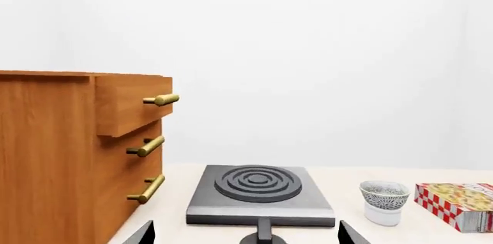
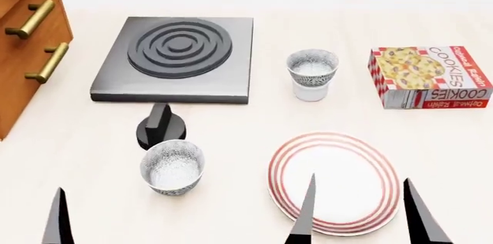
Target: Pick the akita bowl on the ramekin and place it on the plate.
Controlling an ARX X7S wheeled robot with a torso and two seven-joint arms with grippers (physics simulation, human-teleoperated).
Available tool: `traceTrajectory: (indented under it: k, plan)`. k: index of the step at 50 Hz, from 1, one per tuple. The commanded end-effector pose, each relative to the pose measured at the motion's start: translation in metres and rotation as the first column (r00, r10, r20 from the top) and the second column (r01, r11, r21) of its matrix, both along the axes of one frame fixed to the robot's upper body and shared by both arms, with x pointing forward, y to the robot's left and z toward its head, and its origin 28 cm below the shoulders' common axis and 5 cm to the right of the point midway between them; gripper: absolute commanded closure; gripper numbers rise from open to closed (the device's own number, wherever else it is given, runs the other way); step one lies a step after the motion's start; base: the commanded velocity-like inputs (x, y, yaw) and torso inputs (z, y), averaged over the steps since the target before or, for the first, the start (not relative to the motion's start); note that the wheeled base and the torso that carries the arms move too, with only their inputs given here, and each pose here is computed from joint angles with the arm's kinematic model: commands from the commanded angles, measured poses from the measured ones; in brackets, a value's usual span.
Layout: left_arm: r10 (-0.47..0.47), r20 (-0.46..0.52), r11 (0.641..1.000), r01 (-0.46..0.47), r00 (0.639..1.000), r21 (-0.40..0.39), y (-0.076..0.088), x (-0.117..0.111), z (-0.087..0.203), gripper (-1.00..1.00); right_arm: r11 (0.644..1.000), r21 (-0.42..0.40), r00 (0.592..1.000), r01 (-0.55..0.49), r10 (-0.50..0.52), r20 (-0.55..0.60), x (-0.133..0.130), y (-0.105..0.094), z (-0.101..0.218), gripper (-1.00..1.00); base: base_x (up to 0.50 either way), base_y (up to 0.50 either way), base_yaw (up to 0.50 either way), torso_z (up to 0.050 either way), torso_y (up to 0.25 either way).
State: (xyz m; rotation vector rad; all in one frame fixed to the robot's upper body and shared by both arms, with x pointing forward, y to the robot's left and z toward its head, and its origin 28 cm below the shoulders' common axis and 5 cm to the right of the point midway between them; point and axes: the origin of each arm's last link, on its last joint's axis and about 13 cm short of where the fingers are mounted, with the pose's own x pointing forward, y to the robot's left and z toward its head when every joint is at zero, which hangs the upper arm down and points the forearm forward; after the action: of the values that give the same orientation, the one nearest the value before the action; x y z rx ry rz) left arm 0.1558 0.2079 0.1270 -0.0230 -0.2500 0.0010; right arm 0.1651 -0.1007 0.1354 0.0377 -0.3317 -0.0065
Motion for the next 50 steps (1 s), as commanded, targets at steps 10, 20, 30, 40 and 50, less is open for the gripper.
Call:
traceTrajectory:
  k: [10,20,30,40,50]
  plan:
    - [-0.018,0.013,1.000,0.019,1.000,-0.009,-0.0012,-0.0054,0.0060,-1.00,1.000,-0.005,1.000,-0.014,0.014,0.012,-0.0056,0.0009,0.0067,-1.00,0.50,0.00,0.00,0.000,0.000]
    - [-0.023,0.016,0.999,0.023,1.000,-0.026,-0.0005,-0.0053,0.0089,-1.00,1.000,-0.009,1.000,-0.011,0.011,0.010,-0.0051,0.0006,0.0061,-1.00,0.50,0.00,0.00,0.020,0.000]
    - [-0.020,0.018,1.000,0.020,1.000,-0.024,-0.0002,-0.0057,0.0089,-1.00,1.000,-0.006,1.000,-0.012,0.012,0.009,-0.0053,0.0005,0.0064,-1.00,0.50,0.00,0.00,0.050,0.000]
    - [-0.019,0.020,0.999,0.020,1.000,-0.028,0.0001,-0.0062,0.0095,-1.00,1.000,-0.010,1.000,-0.014,0.014,0.006,-0.0054,0.0011,0.0065,-1.00,0.50,0.00,0.00,0.050,0.000]
    - [-0.019,0.024,1.000,0.020,1.000,-0.024,-0.0001,-0.0069,0.0096,-1.00,1.000,-0.002,1.000,-0.008,0.008,0.011,-0.0054,-0.0007,0.0052,-1.00,0.40,0.00,0.00,0.050,0.000]
